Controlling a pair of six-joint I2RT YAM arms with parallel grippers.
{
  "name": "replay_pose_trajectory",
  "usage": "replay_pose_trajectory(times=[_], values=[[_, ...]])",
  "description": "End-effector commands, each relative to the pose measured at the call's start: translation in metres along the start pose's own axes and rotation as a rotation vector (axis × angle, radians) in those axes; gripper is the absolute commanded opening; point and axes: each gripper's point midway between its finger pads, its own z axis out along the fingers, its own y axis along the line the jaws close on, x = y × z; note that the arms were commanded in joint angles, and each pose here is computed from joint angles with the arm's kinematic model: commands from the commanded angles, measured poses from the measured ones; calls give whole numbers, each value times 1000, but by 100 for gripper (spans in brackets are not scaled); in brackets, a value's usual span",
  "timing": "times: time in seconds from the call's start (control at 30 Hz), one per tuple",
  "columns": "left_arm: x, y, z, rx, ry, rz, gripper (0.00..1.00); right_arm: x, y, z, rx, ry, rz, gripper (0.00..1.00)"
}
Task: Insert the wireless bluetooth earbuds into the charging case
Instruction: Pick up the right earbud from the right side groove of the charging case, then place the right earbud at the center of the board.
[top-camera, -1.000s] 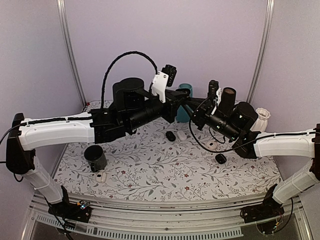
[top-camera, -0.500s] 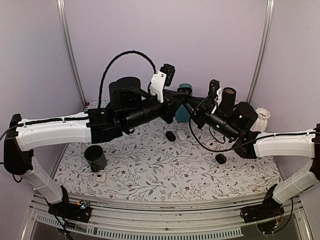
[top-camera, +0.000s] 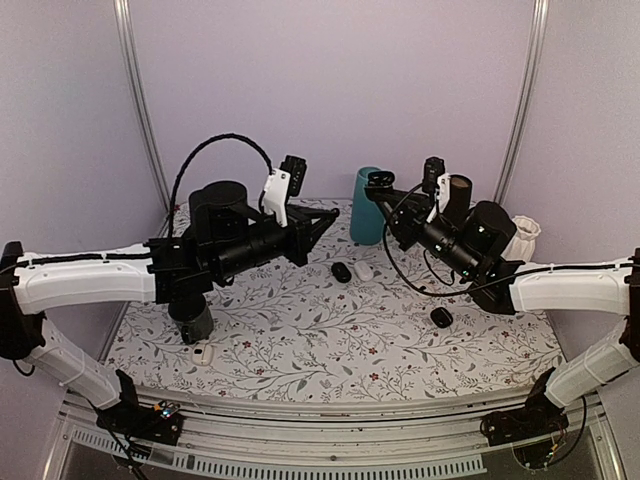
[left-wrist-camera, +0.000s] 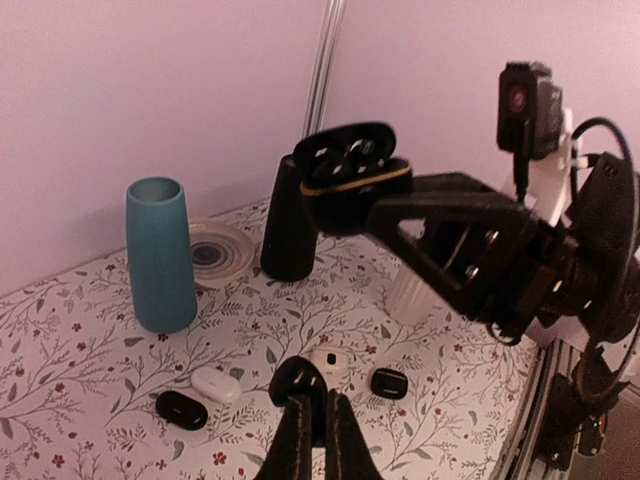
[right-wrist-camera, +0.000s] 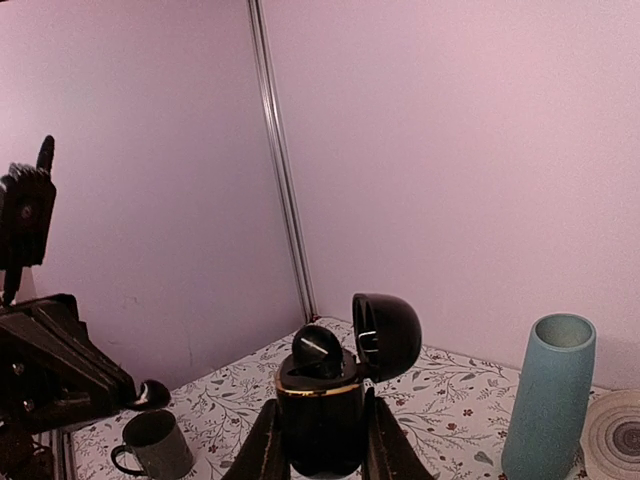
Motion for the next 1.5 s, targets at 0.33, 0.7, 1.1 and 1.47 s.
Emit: replay_pose_trajectory(times=[0.33, 0.7, 1.1, 1.47], values=[[194, 28, 20, 95, 405, -96, 0, -30, -15, -21, 93, -59, -11, 3], [263, 38, 37, 106, 566, -155, 0, -28, -17, -31, 109, -45, -2, 3], [293, 46, 27, 46, 655, -152, 8, -24, -16, -33, 102, -35, 6, 2], [308, 40, 21, 15, 710, -130, 14, -22, -15, -36, 97, -32, 7, 2]])
